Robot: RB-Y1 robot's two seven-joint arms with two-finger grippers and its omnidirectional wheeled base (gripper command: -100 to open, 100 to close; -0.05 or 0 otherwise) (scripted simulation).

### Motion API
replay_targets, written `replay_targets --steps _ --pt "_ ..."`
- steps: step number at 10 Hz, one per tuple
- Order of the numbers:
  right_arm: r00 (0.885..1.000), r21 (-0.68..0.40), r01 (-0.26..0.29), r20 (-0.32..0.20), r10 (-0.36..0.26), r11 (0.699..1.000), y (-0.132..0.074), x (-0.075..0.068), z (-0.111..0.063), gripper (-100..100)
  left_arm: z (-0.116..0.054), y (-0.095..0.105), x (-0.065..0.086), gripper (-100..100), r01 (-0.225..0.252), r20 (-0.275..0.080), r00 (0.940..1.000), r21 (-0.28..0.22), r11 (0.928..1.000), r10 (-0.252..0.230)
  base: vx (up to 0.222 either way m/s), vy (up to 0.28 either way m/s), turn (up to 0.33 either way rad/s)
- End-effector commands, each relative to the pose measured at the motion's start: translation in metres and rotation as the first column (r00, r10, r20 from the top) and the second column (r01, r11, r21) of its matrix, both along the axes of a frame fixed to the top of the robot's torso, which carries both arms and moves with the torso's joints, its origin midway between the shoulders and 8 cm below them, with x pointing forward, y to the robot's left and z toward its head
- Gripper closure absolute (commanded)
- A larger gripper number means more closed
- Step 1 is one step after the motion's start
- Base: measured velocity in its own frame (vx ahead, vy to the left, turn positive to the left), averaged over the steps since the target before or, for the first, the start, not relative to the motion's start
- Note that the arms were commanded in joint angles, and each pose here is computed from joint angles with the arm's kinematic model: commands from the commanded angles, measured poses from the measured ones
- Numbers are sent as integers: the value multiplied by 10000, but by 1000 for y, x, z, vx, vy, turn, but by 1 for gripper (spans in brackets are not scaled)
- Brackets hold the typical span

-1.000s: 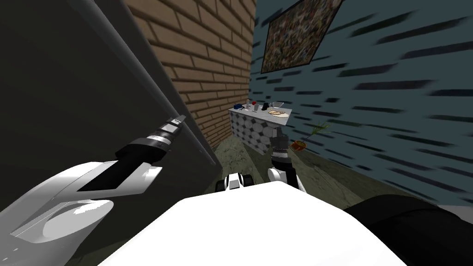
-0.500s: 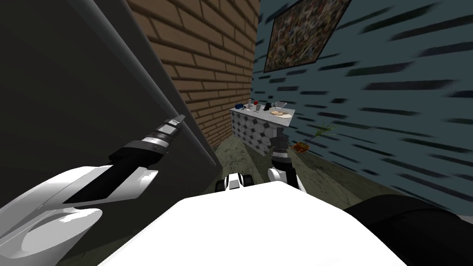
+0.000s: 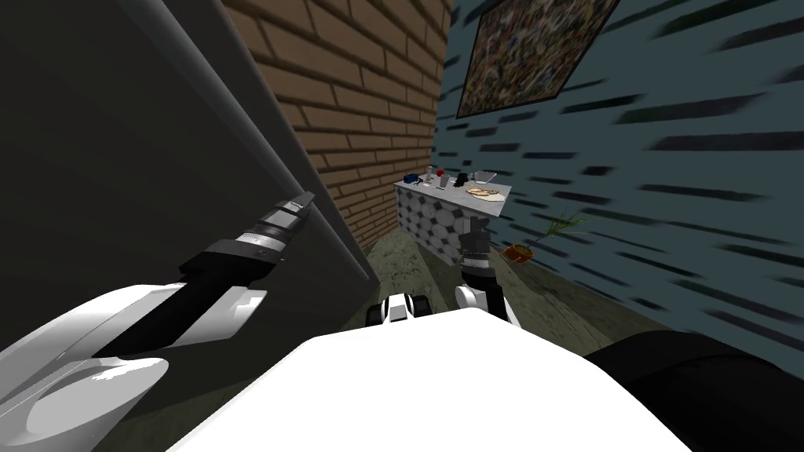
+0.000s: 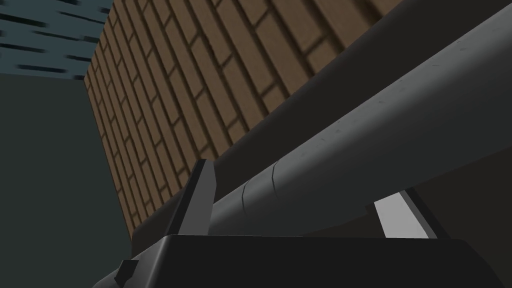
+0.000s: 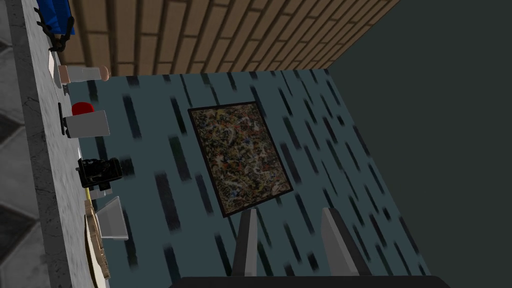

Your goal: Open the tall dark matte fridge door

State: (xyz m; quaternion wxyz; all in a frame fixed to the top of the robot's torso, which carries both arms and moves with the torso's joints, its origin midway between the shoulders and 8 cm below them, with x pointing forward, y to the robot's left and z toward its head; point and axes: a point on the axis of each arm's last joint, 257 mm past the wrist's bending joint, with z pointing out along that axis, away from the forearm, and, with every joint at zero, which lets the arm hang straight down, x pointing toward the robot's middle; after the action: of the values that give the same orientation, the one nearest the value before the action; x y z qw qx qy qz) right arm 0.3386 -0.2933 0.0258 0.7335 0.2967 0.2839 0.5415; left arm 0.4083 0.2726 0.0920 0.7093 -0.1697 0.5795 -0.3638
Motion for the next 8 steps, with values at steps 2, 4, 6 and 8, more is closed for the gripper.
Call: replay_targets --steps 2,4,6,8 --pt "10000 0 0 0 0 10000 0 0 0 0 20 12 -3 100 -275 466 9985 -29 9996 277 -8 5 7" --pt "10000 -1 2 -4 -2 10000 0 0 0 0 4 -54 -5 100 1627 177 9864 465 9856 -1637 47 -33 262" --pt "10000 0 2 -1 -2 10000 0 0 0 0 2 -88 -12 100 2697 170 9627 158 9628 -2699 6 -11 294" --pt "10000 -1 0 0 0 10000 0 0 0 0 2 -111 -15 100 3251 200 9454 89 9456 -3252 -13 21 47"
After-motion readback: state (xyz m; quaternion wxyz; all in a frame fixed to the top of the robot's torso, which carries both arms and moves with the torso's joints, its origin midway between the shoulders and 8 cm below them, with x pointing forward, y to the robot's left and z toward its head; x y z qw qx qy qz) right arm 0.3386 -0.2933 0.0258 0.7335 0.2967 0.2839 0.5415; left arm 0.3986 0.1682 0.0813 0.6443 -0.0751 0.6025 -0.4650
